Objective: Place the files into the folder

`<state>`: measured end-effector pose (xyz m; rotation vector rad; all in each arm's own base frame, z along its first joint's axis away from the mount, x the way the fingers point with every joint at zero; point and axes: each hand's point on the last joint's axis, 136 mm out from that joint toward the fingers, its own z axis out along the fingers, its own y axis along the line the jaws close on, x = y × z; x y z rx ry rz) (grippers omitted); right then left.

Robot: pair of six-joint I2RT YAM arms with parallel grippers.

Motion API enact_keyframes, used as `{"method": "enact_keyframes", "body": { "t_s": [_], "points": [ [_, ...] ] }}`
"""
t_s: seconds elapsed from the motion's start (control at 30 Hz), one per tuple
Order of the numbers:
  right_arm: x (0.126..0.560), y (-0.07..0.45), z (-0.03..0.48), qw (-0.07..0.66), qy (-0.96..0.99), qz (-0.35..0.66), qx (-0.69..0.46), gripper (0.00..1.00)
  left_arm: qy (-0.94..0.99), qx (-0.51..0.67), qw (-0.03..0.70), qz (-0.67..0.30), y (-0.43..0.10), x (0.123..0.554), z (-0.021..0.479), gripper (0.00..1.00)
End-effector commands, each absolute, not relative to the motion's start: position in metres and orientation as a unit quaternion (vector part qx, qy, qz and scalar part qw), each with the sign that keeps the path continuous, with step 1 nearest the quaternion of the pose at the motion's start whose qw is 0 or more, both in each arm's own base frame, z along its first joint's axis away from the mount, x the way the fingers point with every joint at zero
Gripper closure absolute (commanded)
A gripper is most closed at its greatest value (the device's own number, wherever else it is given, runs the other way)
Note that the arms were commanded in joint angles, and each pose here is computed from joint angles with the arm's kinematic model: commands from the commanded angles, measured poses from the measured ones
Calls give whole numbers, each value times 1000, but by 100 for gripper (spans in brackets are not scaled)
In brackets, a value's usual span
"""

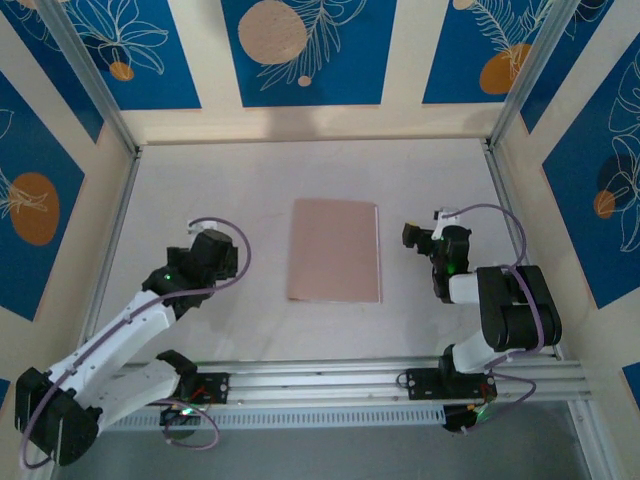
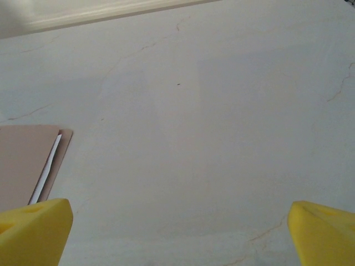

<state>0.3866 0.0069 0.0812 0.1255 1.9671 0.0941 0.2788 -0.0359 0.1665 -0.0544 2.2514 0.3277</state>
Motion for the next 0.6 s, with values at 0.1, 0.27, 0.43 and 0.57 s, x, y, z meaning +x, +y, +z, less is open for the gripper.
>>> {"method": "enact_keyframes", "body": {
  "t_s": [0.1, 0.27, 0.43, 0.57],
  "points": [
    [396, 5, 95, 570, 820, 22, 49, 1, 890, -4, 428, 156, -12, 329, 129, 0],
    [395, 6, 94, 569, 821, 22, 48, 1, 874, 0, 463, 146, -11, 357, 102, 0],
    [395, 5, 95, 569, 820, 22, 49, 1, 865, 15, 486, 124, -15, 379, 96, 0],
    [395, 5, 94, 569, 820, 22, 49, 1, 851, 11, 517, 93, -17, 397, 102, 0]
  ]
}}
